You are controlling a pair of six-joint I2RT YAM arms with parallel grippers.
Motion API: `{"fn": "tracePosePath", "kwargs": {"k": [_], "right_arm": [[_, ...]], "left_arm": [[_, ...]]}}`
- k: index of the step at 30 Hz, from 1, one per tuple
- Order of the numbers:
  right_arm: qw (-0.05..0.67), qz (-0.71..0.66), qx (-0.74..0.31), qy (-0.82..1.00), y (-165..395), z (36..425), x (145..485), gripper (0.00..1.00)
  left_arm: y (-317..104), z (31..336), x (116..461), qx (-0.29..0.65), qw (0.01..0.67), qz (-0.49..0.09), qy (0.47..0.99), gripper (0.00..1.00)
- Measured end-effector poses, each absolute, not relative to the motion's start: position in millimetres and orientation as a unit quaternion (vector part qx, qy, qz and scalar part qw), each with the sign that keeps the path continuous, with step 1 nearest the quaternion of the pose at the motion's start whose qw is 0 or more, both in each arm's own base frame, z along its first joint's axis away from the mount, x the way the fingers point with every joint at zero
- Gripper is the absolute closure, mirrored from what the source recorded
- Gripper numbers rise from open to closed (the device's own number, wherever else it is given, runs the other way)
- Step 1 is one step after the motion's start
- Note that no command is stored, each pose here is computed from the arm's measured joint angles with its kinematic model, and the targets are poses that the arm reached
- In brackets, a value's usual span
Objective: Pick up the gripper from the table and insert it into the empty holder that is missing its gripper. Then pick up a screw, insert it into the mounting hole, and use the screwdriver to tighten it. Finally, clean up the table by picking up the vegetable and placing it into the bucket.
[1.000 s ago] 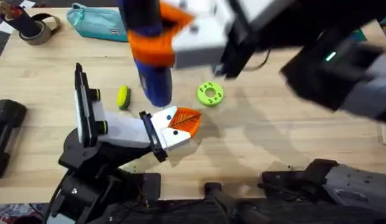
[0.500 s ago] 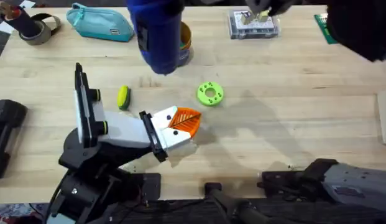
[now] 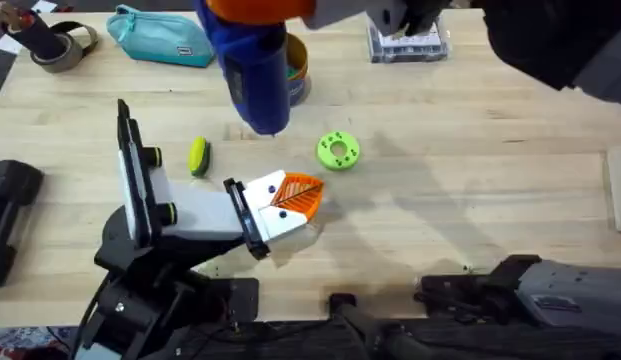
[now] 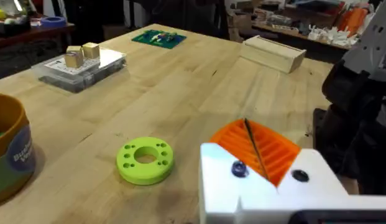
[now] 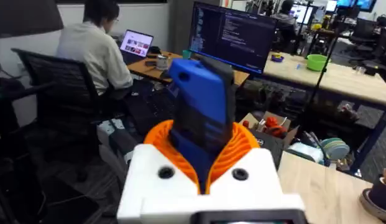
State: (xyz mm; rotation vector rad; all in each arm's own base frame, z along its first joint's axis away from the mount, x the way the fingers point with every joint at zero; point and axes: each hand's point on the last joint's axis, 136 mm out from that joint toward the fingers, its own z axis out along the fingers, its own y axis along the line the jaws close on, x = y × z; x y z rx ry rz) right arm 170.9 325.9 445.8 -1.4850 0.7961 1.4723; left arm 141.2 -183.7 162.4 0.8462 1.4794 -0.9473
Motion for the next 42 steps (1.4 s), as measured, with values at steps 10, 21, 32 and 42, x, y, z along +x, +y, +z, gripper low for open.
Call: {"fn": "tracePosePath", "kwargs": {"k": [10, 21, 32, 42], "right_arm": [[0.423, 0.594, -0.611, 0.309, 323.7, 441.8, 164.4, 0.969], [0.398, 0.611, -0.612, 0.306, 339.8, 414.4, 143.7, 0.969], [0.408, 0.609, -0.609, 0.303, 344.5, 395.6, 141.2, 0.968], [0.42, 0.602, -0.597, 0.324, 344.7, 376.6, 152.3, 0.969]], "left_arm": [[-183.6, 162.4, 141.3, 0.361, 0.563, -0.4, 0.627, 0.987], [-183.6, 162.4, 141.3, 0.362, 0.563, -0.399, 0.627, 0.987], [-183.6, 162.4, 141.3, 0.362, 0.563, -0.399, 0.626, 0.987], [-183.6, 162.4, 141.3, 0.363, 0.564, -0.398, 0.626, 0.987]]}}
